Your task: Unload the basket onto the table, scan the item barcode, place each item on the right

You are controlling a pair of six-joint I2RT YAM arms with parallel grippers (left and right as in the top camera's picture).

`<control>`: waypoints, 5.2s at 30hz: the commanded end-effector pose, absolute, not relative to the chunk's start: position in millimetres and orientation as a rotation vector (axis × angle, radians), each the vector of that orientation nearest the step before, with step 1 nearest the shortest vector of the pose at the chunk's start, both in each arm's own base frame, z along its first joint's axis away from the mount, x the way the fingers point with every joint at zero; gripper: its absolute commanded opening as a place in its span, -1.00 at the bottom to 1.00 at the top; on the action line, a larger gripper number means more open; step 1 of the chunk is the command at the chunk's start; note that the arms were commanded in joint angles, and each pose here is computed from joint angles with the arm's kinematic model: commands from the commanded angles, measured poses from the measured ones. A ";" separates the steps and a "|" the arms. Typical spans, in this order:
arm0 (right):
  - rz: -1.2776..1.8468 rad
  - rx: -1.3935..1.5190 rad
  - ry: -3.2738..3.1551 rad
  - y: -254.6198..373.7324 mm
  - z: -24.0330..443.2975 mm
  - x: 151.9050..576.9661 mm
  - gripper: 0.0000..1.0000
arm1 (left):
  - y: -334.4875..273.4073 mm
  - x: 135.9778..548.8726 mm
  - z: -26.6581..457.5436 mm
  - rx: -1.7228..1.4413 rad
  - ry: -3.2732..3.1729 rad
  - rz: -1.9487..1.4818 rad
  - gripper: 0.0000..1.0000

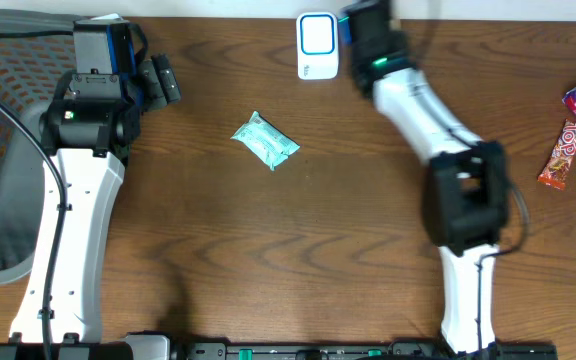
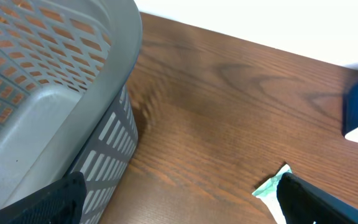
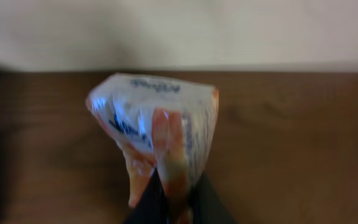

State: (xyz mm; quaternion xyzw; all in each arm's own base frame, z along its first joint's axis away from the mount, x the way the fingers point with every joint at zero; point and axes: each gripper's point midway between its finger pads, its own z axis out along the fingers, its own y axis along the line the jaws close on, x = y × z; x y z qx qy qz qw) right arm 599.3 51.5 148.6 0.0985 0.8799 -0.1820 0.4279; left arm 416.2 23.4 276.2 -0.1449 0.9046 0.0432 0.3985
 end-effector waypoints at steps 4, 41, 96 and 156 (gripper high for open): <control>-0.345 0.783 2.211 -76.9 170.5 559.0 -0.98 | 27.6 416.7 273.9 -0.393 2.292 0.122 0.96; -0.464 -0.339 2.013 90.2 203.4 622.7 -0.98 | 27.6 416.7 273.9 -0.393 2.292 0.122 0.96; -1.210 0.615 2.489 -248.5 83.4 475.0 0.98 | 27.6 416.7 273.9 -0.393 2.292 0.122 0.96; 0.042 -0.963 2.538 346.4 10.9 423.6 0.36 | 27.6 416.6 273.8 -0.393 2.292 0.122 0.96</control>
